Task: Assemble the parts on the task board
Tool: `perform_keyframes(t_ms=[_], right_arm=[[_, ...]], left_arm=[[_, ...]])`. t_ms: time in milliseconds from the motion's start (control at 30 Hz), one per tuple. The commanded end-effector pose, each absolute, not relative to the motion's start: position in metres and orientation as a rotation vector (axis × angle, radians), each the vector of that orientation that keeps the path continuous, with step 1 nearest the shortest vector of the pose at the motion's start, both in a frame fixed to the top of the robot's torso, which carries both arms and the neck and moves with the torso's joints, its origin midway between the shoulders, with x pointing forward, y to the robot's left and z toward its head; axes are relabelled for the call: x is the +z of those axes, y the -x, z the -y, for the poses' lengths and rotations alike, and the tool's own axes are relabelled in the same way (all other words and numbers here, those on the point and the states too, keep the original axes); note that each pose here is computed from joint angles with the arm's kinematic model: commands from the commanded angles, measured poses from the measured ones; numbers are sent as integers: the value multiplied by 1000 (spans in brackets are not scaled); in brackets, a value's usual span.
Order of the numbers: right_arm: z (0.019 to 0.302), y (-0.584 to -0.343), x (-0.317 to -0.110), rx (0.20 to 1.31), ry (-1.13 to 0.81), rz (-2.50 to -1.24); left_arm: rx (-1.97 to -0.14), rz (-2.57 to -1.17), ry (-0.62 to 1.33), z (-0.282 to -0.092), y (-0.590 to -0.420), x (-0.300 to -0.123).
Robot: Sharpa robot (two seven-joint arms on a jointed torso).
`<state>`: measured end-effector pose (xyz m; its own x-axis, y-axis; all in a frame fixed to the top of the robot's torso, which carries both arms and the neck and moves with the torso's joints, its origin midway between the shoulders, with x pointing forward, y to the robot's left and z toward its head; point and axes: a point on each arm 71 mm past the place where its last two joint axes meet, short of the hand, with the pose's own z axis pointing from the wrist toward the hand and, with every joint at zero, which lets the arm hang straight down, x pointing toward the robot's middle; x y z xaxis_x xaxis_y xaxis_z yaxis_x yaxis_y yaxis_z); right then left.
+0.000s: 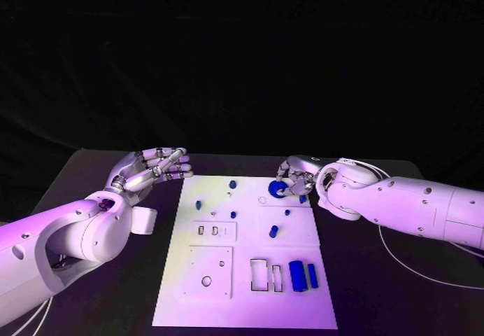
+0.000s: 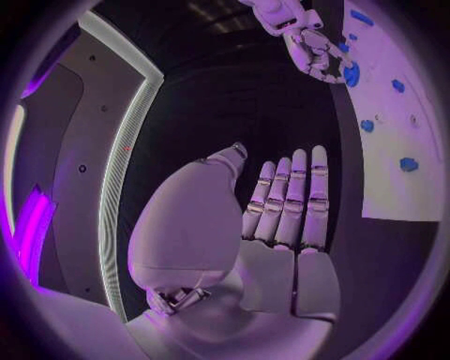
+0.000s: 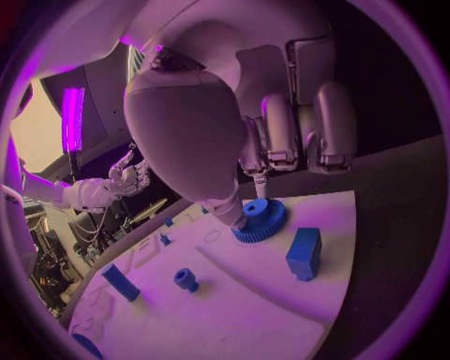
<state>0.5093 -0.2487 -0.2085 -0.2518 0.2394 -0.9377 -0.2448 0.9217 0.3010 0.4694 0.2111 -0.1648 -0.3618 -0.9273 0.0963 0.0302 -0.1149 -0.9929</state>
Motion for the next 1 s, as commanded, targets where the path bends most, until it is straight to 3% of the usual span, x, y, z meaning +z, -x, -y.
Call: perform_keyframes(t_ms=[33,533,1000], right_arm=[[247,-506,-212,459,36,-1726],[228,-498,-198,522,85,-1572],[168,-481,-186,582,239,-1471]], left_arm=[[-1609,-1387,1042,-208,-469,-163],[-1609,-1390,1043,-207,-469,-164],[-1613,-1391,1041,-206,-468,-163]])
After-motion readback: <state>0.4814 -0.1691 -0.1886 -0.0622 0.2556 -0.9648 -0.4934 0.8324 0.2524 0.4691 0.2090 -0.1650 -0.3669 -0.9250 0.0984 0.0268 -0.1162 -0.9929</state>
